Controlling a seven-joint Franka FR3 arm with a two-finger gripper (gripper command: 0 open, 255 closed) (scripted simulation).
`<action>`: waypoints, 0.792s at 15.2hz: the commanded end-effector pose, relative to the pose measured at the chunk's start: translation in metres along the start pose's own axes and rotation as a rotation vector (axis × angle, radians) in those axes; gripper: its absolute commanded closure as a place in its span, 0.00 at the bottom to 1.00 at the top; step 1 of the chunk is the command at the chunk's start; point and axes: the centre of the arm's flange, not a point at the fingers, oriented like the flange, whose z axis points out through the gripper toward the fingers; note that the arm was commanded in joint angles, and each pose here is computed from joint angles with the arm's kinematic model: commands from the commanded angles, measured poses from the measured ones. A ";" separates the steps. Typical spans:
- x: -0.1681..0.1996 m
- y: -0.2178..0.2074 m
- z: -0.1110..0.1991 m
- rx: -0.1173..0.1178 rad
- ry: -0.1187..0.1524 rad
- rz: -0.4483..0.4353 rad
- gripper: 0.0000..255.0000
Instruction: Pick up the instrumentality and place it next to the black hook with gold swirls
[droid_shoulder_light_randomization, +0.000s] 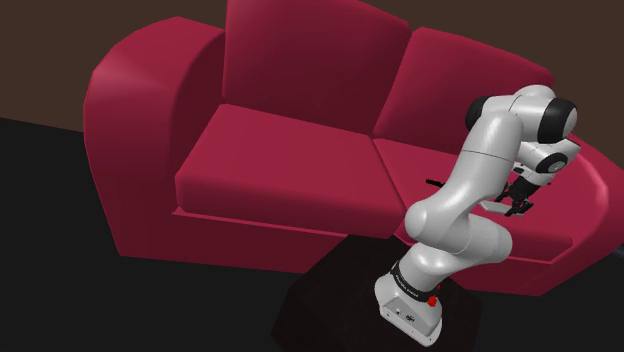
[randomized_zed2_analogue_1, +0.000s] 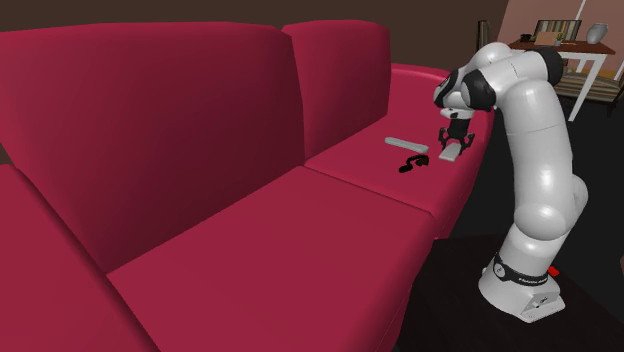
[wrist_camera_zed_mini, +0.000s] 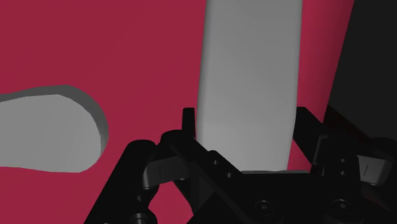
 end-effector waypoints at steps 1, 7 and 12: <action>0.000 0.000 0.006 0.000 -0.001 0.000 1.00; 0.000 0.001 0.006 0.000 -0.001 0.000 1.00; 0.000 0.001 0.006 0.000 -0.001 0.000 0.00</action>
